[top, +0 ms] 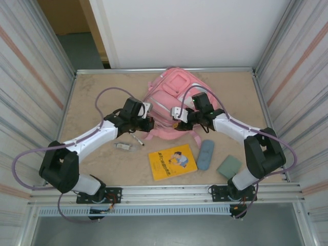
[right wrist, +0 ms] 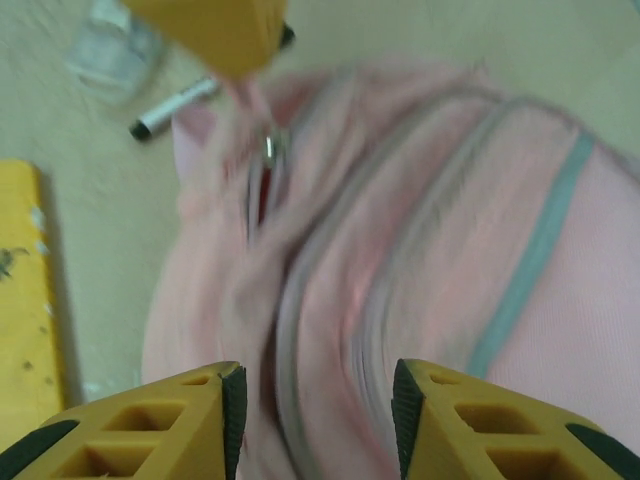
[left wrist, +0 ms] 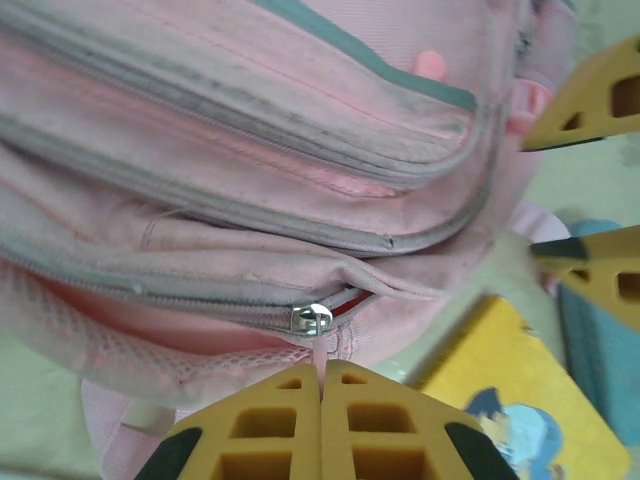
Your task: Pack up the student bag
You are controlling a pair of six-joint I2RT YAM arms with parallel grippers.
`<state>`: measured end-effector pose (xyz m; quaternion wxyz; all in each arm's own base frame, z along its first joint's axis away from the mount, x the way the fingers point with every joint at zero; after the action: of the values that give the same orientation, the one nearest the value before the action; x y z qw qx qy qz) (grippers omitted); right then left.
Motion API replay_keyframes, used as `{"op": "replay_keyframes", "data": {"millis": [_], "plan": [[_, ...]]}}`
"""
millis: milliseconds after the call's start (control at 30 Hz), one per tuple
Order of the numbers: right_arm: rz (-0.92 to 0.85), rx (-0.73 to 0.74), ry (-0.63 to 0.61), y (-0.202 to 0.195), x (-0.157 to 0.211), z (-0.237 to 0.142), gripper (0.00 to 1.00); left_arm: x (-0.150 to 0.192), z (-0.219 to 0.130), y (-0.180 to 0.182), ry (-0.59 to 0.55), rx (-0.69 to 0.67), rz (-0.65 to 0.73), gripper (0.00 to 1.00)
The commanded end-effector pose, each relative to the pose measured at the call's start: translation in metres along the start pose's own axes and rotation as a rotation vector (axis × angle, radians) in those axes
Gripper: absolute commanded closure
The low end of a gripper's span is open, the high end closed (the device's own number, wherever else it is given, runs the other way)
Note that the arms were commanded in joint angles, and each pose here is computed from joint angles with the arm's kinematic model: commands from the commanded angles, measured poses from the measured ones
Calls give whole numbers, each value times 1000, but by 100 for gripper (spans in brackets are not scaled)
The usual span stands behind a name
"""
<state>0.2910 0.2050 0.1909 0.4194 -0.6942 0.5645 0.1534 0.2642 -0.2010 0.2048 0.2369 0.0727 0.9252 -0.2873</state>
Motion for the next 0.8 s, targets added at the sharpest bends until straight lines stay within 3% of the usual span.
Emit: {"op": "replay_keyframes", "data": {"millis": [0,133,400,567,667,767], "plan": [[27,-33,-128,1,-31,-11,53,-14,-9,-34,-45,157,65,100],[64,-100,-63,14,-31,-4,53,-15,-11,-40,-39,182,68,100],[128,-189,207,33,-2,7,53,-11,-10,-39,-51,194,61,100],[95,-157,311,34,8,18,54,-11,-8,-39,-41,188,67,100],[60,-87,352,28,12,25,62,-7,-3,-34,-31,161,66,100],[52,-49,331,23,6,22,81,1,4,-25,-18,131,59,100]]}}
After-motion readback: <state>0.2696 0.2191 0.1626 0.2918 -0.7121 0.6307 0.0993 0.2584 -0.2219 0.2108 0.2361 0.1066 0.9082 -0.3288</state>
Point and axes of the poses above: each hand's point on the last joint's axis, 136 mm out from that joint toward the fingers, its own z axis out along the fingers, its own y axis along the line the jaws close on, x = y × z, the point moved 9 cm from there along -z, back along the fingers, and after that the axes turned 11 degrees about -z, right-handed, at the moved point
